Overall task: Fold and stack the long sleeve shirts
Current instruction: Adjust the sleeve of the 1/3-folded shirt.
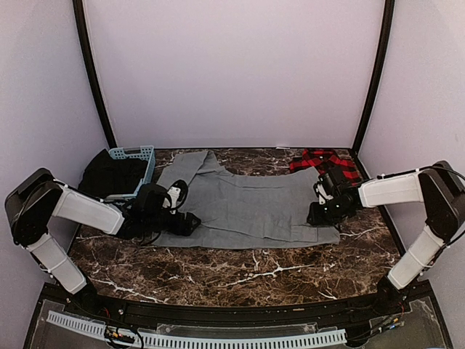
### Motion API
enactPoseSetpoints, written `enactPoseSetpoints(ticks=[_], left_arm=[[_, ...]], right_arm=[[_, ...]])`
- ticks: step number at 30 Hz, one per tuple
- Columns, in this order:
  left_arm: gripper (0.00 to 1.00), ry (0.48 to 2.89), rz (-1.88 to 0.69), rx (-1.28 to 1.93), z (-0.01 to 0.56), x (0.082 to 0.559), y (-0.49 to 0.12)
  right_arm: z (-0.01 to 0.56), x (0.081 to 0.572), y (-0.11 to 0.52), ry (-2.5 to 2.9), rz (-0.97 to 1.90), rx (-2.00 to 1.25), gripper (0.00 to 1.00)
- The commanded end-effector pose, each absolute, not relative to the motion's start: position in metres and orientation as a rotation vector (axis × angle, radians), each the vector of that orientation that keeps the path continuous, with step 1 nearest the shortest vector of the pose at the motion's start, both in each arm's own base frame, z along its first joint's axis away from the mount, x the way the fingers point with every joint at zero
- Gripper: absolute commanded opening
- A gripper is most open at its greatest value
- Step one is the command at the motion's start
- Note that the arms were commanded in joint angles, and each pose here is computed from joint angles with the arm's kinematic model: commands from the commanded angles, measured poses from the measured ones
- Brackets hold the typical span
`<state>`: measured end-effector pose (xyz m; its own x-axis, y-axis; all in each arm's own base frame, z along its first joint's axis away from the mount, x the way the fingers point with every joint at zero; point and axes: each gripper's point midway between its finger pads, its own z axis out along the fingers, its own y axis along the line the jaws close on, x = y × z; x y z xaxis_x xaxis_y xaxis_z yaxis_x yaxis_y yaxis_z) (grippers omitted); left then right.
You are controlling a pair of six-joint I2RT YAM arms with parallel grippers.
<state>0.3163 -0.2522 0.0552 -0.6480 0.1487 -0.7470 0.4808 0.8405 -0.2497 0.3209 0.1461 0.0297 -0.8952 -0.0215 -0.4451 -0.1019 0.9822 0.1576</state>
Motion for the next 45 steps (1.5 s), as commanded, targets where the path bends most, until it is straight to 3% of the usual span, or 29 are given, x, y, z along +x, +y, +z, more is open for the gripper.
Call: enactPoseSetpoints(ticks=[1,7,15,26,43,45], left_arm=[[0.81,2.256,-0.541,0.443,0.05,0.315,-0.249],[0.81,2.258,-0.534,0.432,0.049,0.315,-0.247],[0.81,2.251,-0.47,0.377,0.052,0.32,-0.237],[0.81,2.214,-0.447,0.374,0.063,0.321,-0.231],[0.81,2.195,-0.375,0.449,0.068,0.327,-0.231],[0.81,2.235,-0.327,0.446,0.056,0.328,-0.226]], right_arm=[[0.02,0.321,0.151,2.666,0.297,-0.051,0.38],[0.012,0.313,0.156,2.679,0.36,-0.049,0.29],[0.027,0.317,0.155,2.626,0.37,-0.047,0.0],[0.058,0.323,0.137,2.575,0.253,-0.054,0.0],[0.042,0.336,0.126,2.657,0.124,-0.109,0.0],[0.045,0.34,0.126,2.649,0.119,-0.114,0.09]])
